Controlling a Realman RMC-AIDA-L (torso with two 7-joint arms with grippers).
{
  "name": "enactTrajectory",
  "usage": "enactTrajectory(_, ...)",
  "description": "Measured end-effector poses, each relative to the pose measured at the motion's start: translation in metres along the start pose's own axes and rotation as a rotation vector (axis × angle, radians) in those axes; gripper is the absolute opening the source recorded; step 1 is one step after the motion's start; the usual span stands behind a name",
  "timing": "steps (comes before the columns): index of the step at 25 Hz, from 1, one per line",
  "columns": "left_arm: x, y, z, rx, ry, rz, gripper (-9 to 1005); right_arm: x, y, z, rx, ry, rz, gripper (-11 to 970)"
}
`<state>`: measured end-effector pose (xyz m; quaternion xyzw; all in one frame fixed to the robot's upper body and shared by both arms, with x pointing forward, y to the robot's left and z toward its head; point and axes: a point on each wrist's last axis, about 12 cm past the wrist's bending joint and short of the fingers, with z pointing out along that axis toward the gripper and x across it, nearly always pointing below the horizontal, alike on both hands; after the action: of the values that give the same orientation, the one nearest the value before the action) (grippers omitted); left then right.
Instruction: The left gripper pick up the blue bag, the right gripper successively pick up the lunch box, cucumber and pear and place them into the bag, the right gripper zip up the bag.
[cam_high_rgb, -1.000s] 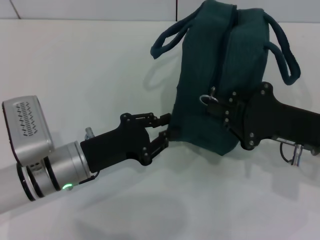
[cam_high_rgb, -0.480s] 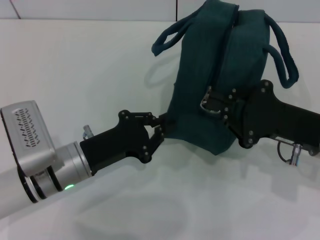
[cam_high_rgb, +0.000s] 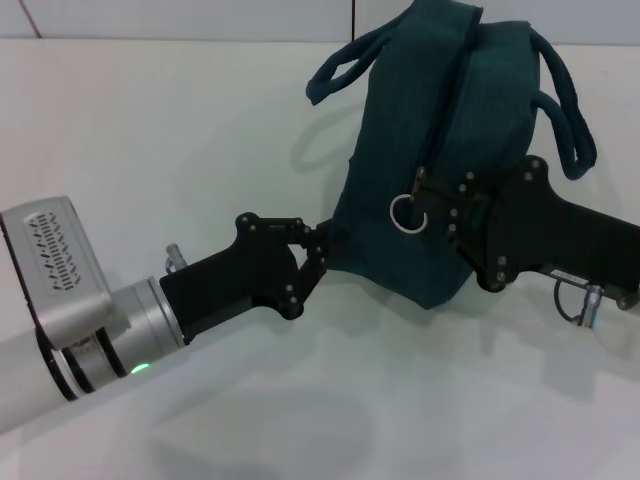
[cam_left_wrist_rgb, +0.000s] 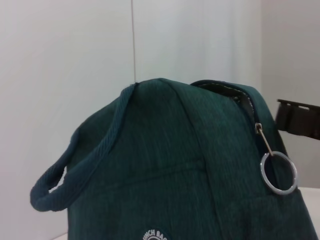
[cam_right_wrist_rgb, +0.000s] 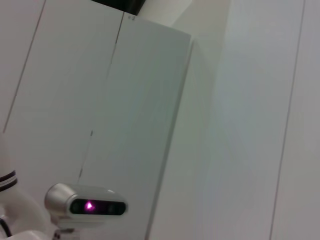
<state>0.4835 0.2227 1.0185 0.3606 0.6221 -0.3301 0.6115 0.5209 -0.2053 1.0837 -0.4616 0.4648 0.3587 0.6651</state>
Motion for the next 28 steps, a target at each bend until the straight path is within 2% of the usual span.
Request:
enactTrajectory(10, 0.0, -0.001, 0.0, 0.006, 0.001, 0.007, 54, 0.001, 0.012, -0.014, -0.029, -0.002, 0.092, 61)
enactTrajectory(16, 0.0, -0.002, 0.001, 0.016, 0.002, 0.024, 55, 0.007, 0.02, -0.026, 0.007, 0.033, 0.198, 278)
enactTrajectory(22, 0.0, -0.006, 0.005, 0.067, 0.005, 0.064, 55, 0.013, 0.027, -0.032, 0.038, 0.064, 0.23, 358)
enactTrajectory(28, 0.0, -0.007, 0.006, 0.075, 0.007, 0.078, 54, 0.015, 0.031, -0.035, 0.044, 0.071, 0.249, 424)
